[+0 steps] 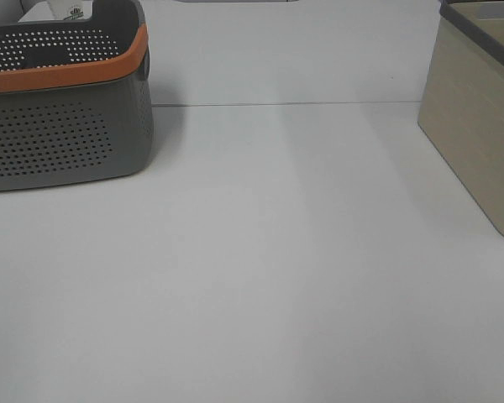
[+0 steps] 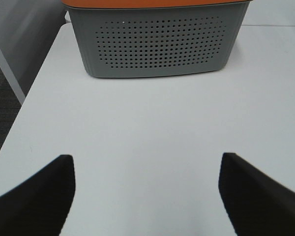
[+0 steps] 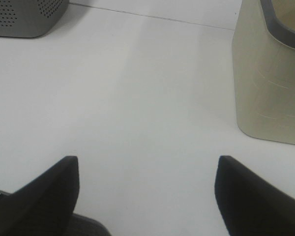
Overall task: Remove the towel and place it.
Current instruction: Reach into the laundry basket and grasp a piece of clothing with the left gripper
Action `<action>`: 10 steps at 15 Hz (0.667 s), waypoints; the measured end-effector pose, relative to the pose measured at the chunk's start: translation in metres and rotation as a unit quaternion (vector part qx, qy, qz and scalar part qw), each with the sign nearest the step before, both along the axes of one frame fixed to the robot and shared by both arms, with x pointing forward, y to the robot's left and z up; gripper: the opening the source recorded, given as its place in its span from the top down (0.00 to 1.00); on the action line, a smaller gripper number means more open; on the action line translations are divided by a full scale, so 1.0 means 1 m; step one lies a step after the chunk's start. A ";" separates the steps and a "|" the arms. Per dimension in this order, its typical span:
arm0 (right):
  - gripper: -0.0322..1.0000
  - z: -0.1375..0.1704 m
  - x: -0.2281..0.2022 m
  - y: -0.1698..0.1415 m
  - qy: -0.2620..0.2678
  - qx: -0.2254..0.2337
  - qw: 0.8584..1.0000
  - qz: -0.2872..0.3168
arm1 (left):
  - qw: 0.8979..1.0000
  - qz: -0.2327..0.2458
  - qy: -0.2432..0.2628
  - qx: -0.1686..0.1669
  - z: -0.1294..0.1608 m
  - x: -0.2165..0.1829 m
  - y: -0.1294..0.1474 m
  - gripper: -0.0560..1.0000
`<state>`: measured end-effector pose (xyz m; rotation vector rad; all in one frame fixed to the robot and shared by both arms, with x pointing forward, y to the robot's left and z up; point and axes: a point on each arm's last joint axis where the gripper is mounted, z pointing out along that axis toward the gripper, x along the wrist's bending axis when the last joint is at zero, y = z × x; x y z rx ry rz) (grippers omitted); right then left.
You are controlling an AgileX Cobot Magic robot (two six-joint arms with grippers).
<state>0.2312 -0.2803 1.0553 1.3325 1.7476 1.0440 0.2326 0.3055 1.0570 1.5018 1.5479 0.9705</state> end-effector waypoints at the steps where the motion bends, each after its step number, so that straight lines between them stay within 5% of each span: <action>1: 0.24 0.000 0.000 0.000 0.000 0.000 1.000 0.000 | 1.000 0.000 0.000 0.000 0.000 0.000 0.000 0.24; 10: 0.24 0.000 0.000 0.000 0.000 0.000 1.000 0.000 | 1.000 0.000 0.000 0.000 0.000 0.000 0.000 0.24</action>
